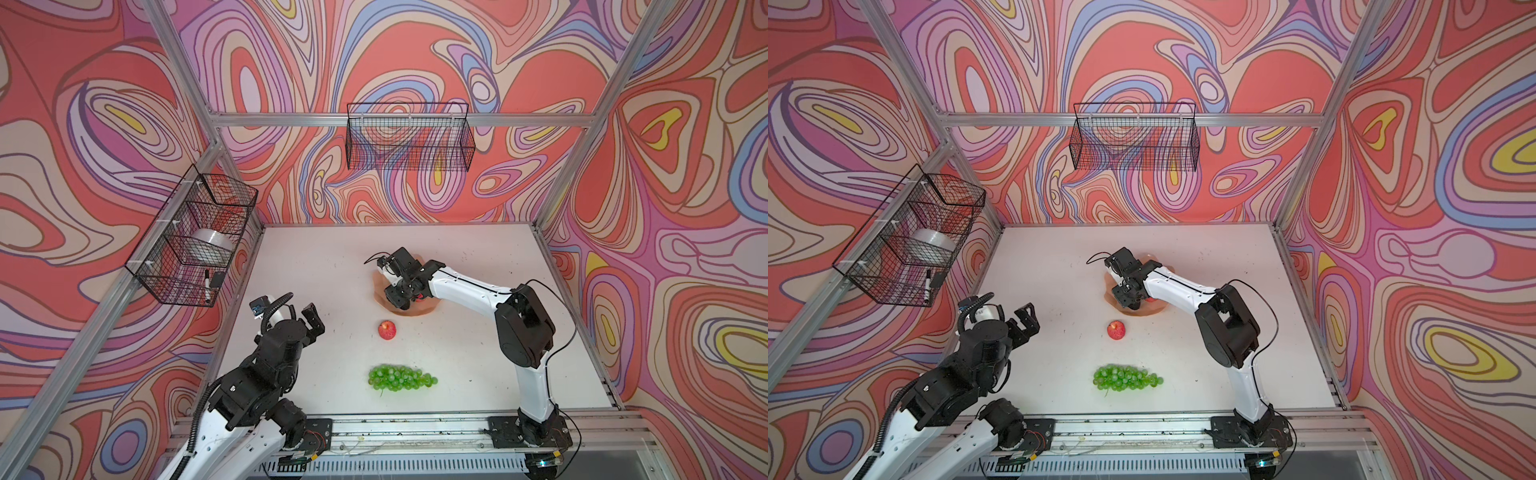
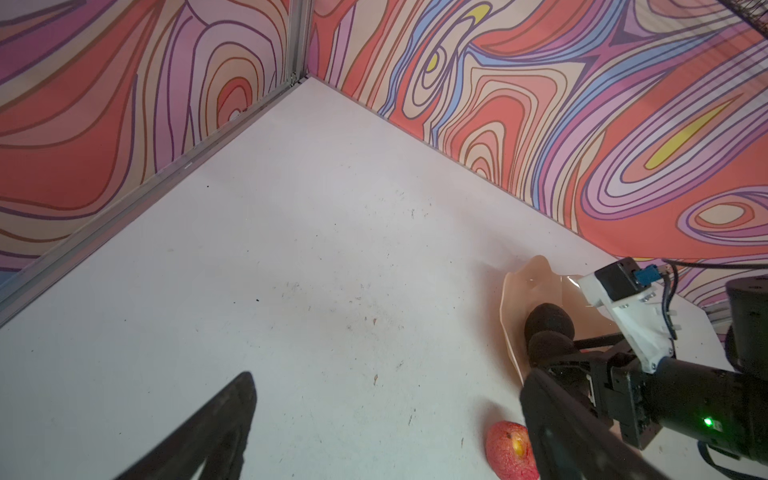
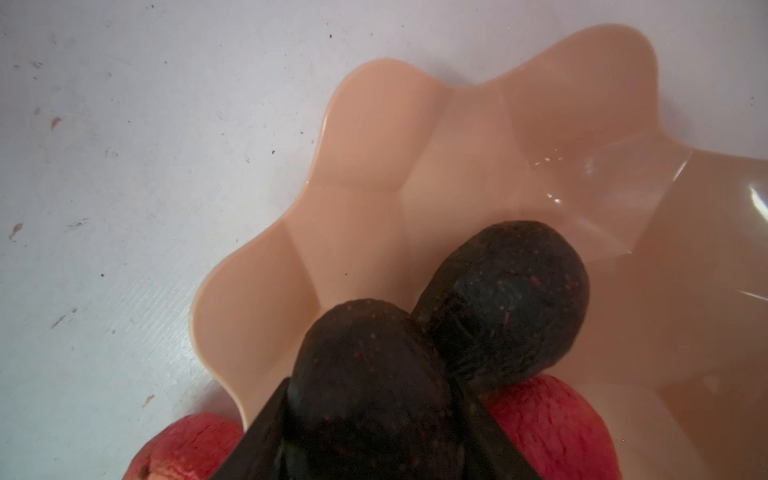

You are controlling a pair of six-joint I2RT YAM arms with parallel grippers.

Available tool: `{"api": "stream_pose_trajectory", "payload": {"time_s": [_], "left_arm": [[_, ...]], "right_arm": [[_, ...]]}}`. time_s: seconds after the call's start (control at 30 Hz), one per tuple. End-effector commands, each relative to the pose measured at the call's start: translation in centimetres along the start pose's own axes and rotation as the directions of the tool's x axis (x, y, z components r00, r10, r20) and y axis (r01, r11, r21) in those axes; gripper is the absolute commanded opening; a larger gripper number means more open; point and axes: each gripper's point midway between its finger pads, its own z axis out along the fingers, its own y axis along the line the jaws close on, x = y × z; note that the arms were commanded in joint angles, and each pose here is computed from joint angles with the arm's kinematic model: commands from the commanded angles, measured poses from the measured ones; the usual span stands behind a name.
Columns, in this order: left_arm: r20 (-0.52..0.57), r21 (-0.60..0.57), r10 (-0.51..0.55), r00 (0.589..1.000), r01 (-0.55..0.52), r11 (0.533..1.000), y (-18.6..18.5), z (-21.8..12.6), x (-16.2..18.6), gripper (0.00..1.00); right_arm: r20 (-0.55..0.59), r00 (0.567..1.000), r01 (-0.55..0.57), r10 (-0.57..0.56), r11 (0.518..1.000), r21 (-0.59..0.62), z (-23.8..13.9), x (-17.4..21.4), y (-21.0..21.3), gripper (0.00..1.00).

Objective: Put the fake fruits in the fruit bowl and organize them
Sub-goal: 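Set the second avocado in the bowl and open the right gripper, then reach the left gripper to the remaining red apple and grasp it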

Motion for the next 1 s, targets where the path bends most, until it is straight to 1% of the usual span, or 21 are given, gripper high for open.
{"api": "stream_pose_trajectory", "payload": {"time_s": [0.0,0.1,0.17,0.23,0.27,0.33,0.37,0.4,0.47,0.53,0.63,0.7,0.8,0.87,0.97], "left_arm": [[-0.112,-0.037,-0.008,0.994,0.004,0.999,0.1,0.3,1.8,0.96],[-0.203,0.002,0.000,0.979,0.000,1.000,-1.5,0.9,3.3,0.92],[-0.257,0.054,0.001,0.966,0.014,0.998,-2.9,1.2,4.4,0.90],[-0.316,0.087,-0.002,0.949,0.031,0.996,-4.0,1.5,5.6,0.87],[-0.344,0.085,0.000,0.939,0.032,0.996,-4.3,1.6,6.2,0.86],[-0.402,0.104,0.039,0.915,0.004,0.995,-5.6,1.6,7.5,0.86],[-0.415,0.114,0.061,0.908,-0.015,0.993,-6.3,1.6,8.0,0.86],[-0.426,0.138,0.101,0.899,-0.045,0.989,-7.3,1.3,8.7,0.86],[-0.444,0.175,0.153,0.883,-0.082,0.981,-9.2,1.1,10.1,0.87],[-0.501,0.200,0.185,0.846,-0.095,0.975,-10.6,1.1,12.3,0.87],[-0.547,0.217,0.232,0.805,-0.131,0.967,-11.9,1.5,15.1,0.88],[-0.567,0.226,0.258,0.782,-0.154,0.962,-12.6,1.9,16.3,0.88],[-0.588,0.241,0.301,0.751,-0.192,0.951,-13.6,2.5,17.8,0.89],[-0.591,0.251,0.325,0.738,-0.214,0.944,-14.2,2.9,18.4,0.90],[-0.584,0.250,0.347,0.734,-0.244,0.937,-15.0,4.0,19.0,0.92]], "right_arm": [[0.063,0.997,-0.032,0.033,0.999,-0.024,-0.9,-2.0,-0.1,0.63],[0.115,0.989,-0.085,0.089,0.995,-0.046,-2.8,-3.3,-0.7,0.70],[0.167,0.976,-0.130,0.139,0.989,-0.063,-4.9,-4.5,-1.4,0.73],[0.223,0.952,-0.195,0.209,0.977,-0.085,-7.3,-5.5,-2.6,0.77],[0.248,0.937,-0.233,0.247,0.969,-0.084,-8.5,-5.9,-3.3,0.78],[0.297,0.894,-0.326,0.336,0.942,-0.084,-10.9,-6.1,-5.3,0.81],[0.294,0.879,-0.370,0.375,0.926,-0.074,-11.0,-5.6,-6.3,0.83],[0.331,0.847,-0.416,0.416,0.906,-0.075,-13.1,-5.6,-7.5,0.84],[0.356,0.796,-0.497,0.490,0.864,-0.078,-14.8,-4.6,-9.5,0.87],[0.374,0.743,-0.565,0.555,0.820,-0.095,-16.0,-3.3,-11.3,0.89],[0.393,0.693,-0.624,0.605,0.776,-0.093,-17.1,-1.1,-13.0,0.92],[0.400,0.672,-0.648,0.623,0.756,-0.089,-17.6,0.1,-13.7,0.94],[0.389,0.664,-0.667,0.638,0.741,-0.077,-17.6,1.6,-14.0,0.94],[0.388,0.661,-0.674,0.643,0.736,-0.071,-17.6,2.2,-14.1,0.95],[0.391,0.656,-0.680,0.645,0.730,-0.064,-17.9,2.9,-14.2,0.95]]}}
